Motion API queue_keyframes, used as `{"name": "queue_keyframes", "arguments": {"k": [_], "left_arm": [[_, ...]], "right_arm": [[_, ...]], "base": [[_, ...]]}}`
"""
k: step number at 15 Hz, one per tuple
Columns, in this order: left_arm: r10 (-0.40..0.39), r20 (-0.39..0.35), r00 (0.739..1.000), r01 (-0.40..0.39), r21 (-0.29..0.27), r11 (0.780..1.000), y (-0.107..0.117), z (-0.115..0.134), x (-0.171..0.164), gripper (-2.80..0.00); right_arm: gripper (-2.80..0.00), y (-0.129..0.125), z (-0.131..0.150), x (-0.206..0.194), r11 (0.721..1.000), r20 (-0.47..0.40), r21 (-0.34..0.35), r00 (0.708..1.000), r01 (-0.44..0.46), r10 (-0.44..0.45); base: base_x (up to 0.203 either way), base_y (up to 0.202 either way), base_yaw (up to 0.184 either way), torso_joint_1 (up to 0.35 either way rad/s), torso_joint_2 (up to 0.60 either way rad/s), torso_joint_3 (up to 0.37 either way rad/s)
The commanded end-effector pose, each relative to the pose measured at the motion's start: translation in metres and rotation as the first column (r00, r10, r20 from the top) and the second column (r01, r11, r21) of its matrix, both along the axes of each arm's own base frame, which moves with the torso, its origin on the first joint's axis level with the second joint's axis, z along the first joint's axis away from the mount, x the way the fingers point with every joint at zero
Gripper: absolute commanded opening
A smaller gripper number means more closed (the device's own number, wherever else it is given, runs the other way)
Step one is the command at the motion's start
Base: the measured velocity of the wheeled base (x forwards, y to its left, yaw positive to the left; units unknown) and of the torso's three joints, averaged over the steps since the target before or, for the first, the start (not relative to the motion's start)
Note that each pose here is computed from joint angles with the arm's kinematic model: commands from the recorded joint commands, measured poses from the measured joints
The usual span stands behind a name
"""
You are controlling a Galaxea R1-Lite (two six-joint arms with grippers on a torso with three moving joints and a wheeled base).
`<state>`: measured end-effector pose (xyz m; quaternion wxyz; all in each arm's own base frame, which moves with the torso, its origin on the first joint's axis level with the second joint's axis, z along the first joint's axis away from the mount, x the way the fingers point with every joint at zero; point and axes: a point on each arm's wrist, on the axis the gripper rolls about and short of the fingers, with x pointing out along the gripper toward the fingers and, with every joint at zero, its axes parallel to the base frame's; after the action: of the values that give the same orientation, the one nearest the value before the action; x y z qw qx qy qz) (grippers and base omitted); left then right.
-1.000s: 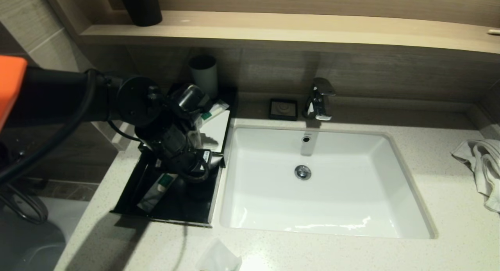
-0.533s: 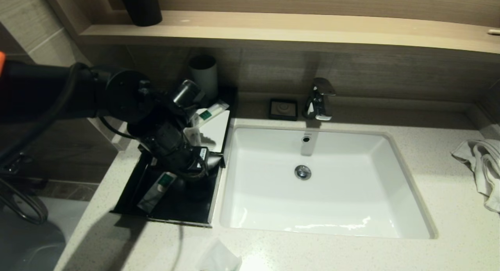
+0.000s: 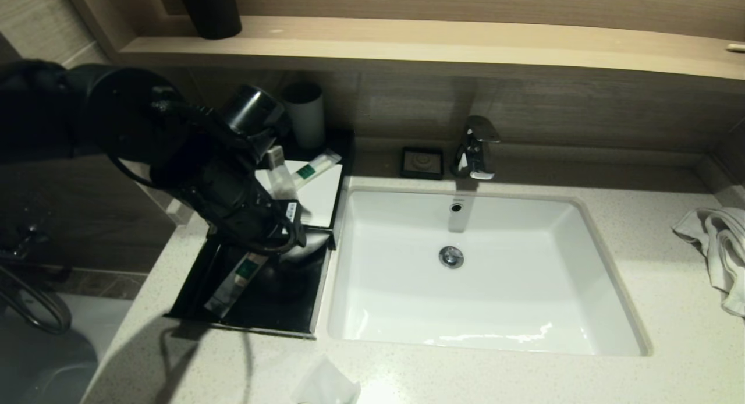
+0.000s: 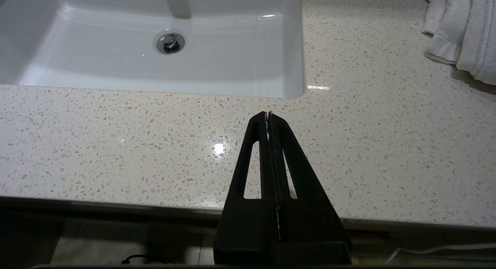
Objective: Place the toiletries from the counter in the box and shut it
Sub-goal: Place the bathroom toiletry into the drawer
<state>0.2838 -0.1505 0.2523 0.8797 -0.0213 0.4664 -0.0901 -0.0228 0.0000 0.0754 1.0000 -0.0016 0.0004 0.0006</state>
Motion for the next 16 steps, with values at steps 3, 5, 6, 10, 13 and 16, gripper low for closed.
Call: {"name": "queue_keyframes", "arguments": {"k": [3,5,6,10,13,16], "left_arm": [[0.02,-0.014,1.0,-0.02,-0.012,1.0,-0.003,-0.003,0.0,-2.8],[0.028,-0.028,0.999,-0.028,-0.014,0.999,-0.007,-0.008,0.003,-2.8],[0.035,-0.034,0.999,-0.035,-0.019,0.999,-0.008,-0.01,0.005,-2.8],[0.019,-0.049,0.999,-0.02,-0.022,1.0,-0.019,-0.015,0.003,-2.8],[0.013,-0.04,0.999,-0.015,-0.032,0.999,-0.024,-0.017,0.004,-2.8],[0.023,-0.04,0.999,-0.025,-0.04,0.999,-0.029,-0.023,0.011,-2.8]], "right_arm": [[-2.8,0.0,0.0,0.0,1.0,-0.001,0.0,1.0,0.0,0.0],[-2.8,0.0,0.0,0.0,1.0,0.0,0.0,1.0,0.0,0.0],[-2.8,0.0,0.0,0.0,1.0,-0.001,0.0,1.0,0.0,0.0],[-2.8,0.0,0.0,0.0,1.0,0.0,0.0,1.0,0.001,-0.001],[-2.8,0.0,0.0,0.0,1.0,0.0,0.0,1.0,0.0,0.0],[-2.8,0.0,0.0,0.0,1.0,-0.001,-0.001,1.0,0.0,0.0]], "base": [[0.0,0.0,0.0,0.0,0.0,0.0],[0.0,0.0,0.0,0.0,0.0,0.0],[0.0,0.0,0.0,0.0,0.0,0.0],[0.0,0.0,0.0,0.0,0.0,0.0],[0.0,0.0,0.0,0.0,0.0,0.0],[0.0,0.0,0.0,0.0,0.0,0.0]]}}
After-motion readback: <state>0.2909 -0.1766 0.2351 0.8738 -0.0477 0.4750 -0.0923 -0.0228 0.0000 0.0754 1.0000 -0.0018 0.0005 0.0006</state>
